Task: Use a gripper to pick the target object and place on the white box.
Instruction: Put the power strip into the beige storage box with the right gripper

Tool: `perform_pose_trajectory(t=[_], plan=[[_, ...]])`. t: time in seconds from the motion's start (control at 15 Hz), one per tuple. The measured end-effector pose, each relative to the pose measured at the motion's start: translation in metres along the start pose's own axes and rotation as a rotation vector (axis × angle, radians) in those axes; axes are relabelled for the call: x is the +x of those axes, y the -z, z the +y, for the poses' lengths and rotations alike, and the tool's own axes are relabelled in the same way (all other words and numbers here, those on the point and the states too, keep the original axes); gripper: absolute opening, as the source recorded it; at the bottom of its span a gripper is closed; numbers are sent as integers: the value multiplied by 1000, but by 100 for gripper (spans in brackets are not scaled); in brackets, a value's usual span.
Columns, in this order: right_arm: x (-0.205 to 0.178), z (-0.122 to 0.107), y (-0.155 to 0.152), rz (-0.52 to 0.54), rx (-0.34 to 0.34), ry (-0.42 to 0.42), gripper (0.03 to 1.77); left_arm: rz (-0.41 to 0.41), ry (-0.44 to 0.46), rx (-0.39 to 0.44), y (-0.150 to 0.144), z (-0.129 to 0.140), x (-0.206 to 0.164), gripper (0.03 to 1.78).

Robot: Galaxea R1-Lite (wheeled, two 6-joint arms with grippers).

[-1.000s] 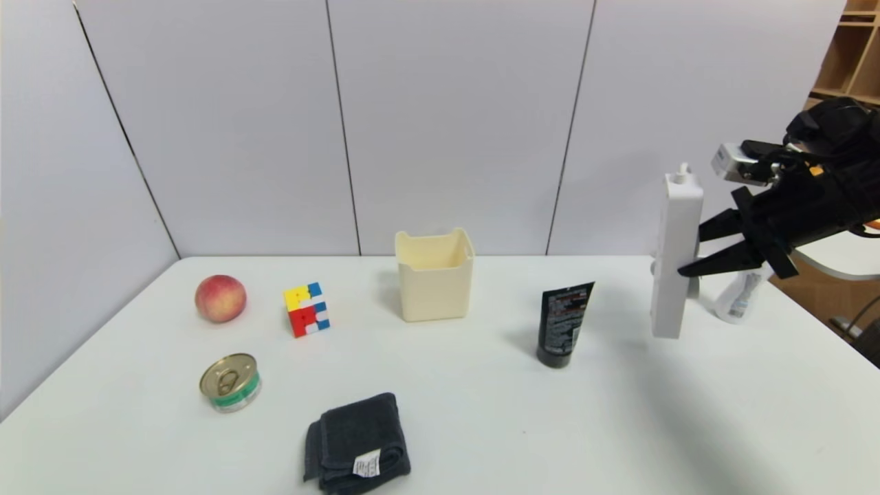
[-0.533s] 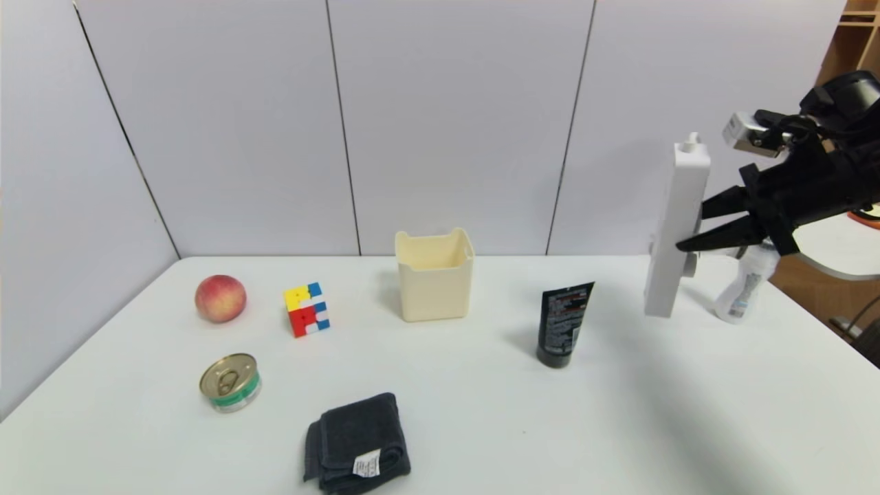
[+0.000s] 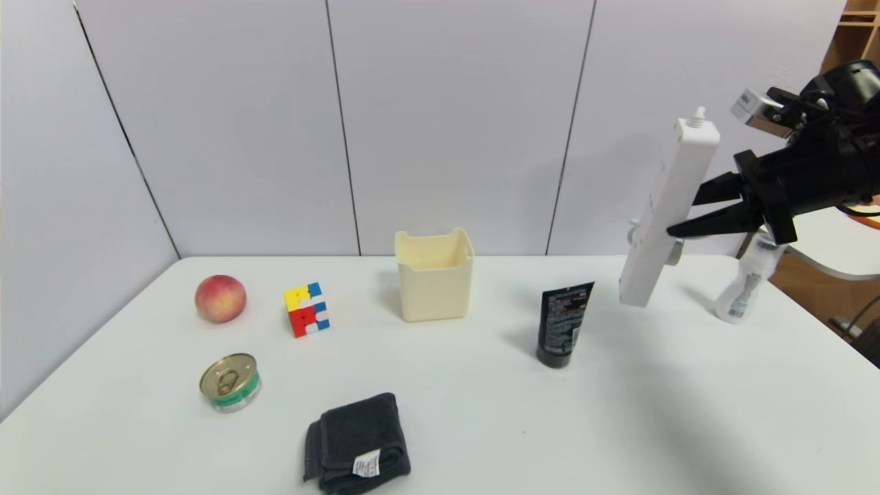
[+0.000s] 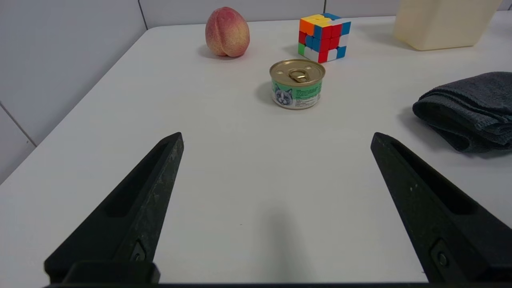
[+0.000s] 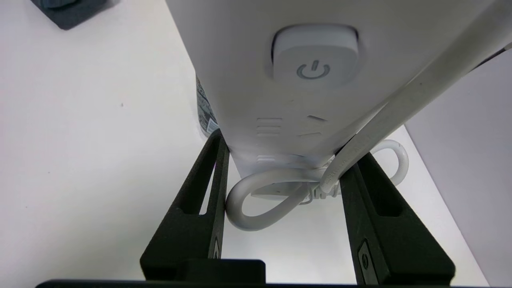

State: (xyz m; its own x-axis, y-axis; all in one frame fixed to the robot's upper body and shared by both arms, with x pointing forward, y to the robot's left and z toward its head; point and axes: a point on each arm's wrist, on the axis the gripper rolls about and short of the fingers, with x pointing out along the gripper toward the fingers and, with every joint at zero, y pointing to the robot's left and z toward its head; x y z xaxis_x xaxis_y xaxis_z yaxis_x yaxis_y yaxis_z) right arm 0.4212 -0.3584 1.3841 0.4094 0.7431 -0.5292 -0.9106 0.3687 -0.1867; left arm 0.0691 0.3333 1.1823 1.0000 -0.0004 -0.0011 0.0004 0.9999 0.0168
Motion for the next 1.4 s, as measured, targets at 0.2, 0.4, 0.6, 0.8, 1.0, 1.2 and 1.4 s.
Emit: perform_pose_trajectory(t=[0.2, 0.4, 0.6, 0.8, 1.0, 1.2, 1.4], plan=[[-2, 0, -1, -32, -4, -6, 83, 0, 0, 0, 0, 0, 0, 169], [-2, 1, -2, -55, -8, -15, 83, 0, 0, 0, 0, 0, 0, 169], [-2, 3, -6, -96, -18, -37, 83, 0, 0, 0, 0, 0, 0, 169], [-4, 5, -9, -116, -28, -42, 83, 0, 0, 0, 0, 0, 0, 169], [-6, 6, -11, -142, -36, -45, 83, 0, 0, 0, 0, 0, 0, 169], [-7, 6, -13, -192, -51, -59, 83, 0, 0, 0, 0, 0, 0, 169], [-7, 5, -16, -216, -72, -58, 83, 0, 0, 0, 0, 0, 0, 169]])
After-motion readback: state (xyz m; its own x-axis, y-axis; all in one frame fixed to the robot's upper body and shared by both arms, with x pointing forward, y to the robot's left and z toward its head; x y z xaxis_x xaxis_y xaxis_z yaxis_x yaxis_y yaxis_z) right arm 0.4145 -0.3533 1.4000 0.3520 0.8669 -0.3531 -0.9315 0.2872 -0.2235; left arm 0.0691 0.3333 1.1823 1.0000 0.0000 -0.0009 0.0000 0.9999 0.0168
